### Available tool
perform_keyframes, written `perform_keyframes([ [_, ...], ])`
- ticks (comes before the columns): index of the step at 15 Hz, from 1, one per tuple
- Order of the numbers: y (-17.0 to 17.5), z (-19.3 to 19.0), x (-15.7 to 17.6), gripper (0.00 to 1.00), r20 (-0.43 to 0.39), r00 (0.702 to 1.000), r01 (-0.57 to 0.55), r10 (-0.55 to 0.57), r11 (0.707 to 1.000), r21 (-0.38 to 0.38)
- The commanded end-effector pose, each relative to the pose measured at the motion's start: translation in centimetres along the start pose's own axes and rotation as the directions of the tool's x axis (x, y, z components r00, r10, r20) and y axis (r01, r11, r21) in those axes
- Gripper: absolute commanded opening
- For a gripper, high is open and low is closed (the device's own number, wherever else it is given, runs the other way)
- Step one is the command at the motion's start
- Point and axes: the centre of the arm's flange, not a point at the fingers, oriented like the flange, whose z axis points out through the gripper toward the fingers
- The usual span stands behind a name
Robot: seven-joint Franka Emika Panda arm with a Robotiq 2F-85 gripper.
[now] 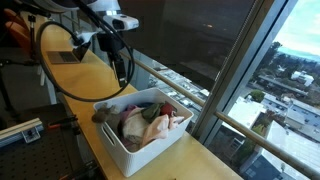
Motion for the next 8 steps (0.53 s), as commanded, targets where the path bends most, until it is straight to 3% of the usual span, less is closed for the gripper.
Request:
perform_keyframes([
  [1, -0.21, 0.06, -0.13, 0.78, 0.002, 1.000, -0.002, 0.002, 1.000, 0.005],
  [8, -0.32, 0.05, -0.15, 0.81, 0.003, 1.000, -0.003, 0.003, 1.000, 0.008],
])
